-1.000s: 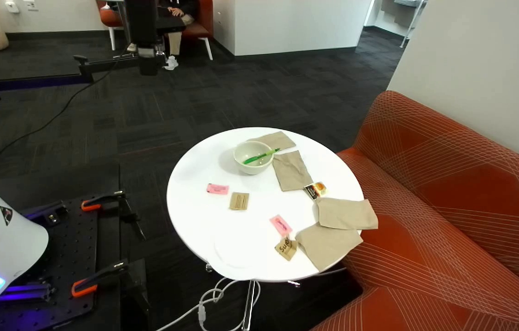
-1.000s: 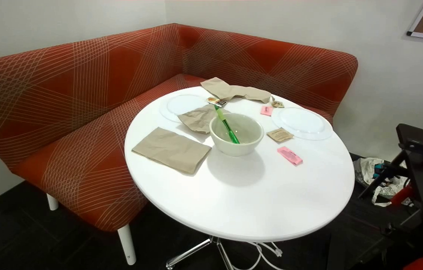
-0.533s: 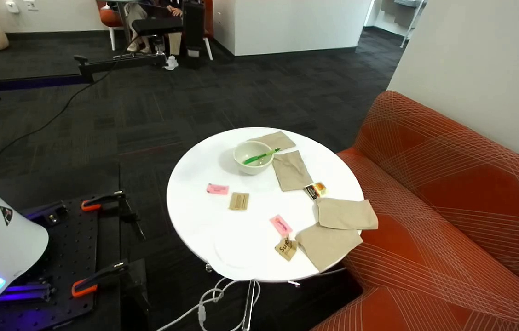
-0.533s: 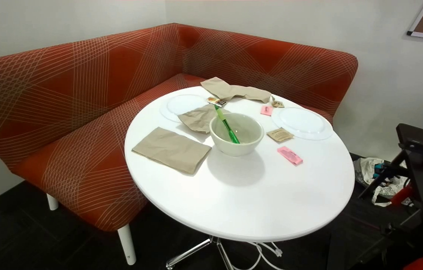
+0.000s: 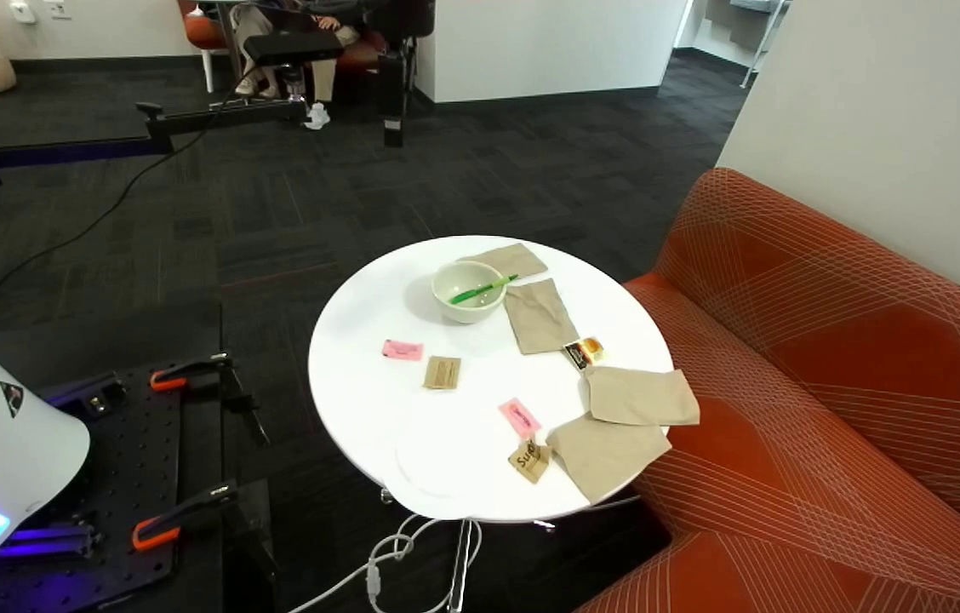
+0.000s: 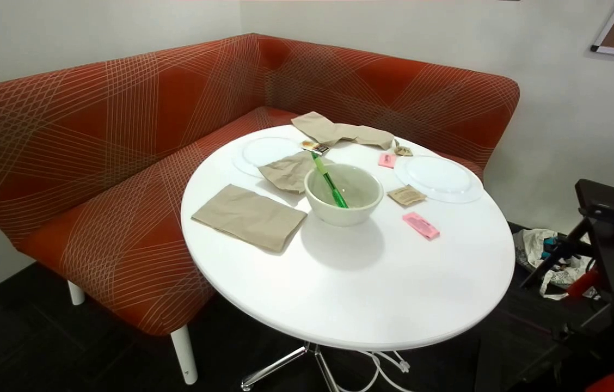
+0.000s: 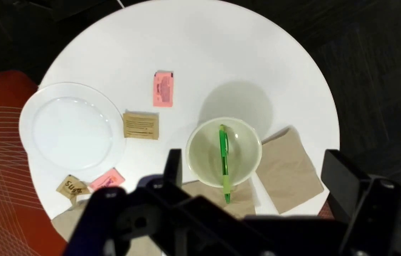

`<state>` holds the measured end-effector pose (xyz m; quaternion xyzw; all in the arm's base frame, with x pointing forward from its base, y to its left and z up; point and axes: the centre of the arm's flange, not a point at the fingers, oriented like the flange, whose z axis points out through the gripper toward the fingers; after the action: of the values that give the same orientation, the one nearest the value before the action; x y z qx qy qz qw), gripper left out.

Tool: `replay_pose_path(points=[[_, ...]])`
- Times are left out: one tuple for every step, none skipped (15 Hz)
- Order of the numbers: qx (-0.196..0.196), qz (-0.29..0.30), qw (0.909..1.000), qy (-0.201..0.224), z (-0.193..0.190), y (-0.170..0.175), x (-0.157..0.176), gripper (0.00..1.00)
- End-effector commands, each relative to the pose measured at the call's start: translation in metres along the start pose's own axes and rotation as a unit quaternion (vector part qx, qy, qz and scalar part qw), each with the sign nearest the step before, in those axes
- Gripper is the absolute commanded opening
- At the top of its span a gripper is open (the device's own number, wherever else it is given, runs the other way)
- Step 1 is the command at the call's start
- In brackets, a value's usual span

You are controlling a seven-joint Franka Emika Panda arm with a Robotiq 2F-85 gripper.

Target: Remove the green pen from the bowl and put it on the table

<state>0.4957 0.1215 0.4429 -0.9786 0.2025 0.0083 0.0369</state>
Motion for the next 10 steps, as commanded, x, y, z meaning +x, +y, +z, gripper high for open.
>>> replay_pose_path(points=[[-0.001,-0.001,1.0000,-0.002,0.005,-0.002,0.001,1.00],[-0.002,-0.001,1.0000,-0.004,0.007,-0.002,0.001,1.00],[-0.001,-0.001,1.0000,-0.004,0.006,-0.001,0.001,1.00],[-0.001,0.000,1.0000,-0.003,0.006,-0.001,0.002,1.00],[-0.001,0.000,1.0000,-0.003,0.006,-0.001,0.002,1.00],[-0.001,0.000,1.0000,-0.003,0.006,-0.001,0.002,1.00],[-0.001,0.000,1.0000,-0.003,0.006,-0.001,0.002,1.00],[-0.003,-0.002,1.0000,0.007,0.011,-0.006,0.003,1.00],[-0.012,0.007,0.9996,0.024,0.016,-0.011,0.004,1.00],[-0.012,0.007,0.9994,0.032,0.022,-0.016,0.005,1.00]])
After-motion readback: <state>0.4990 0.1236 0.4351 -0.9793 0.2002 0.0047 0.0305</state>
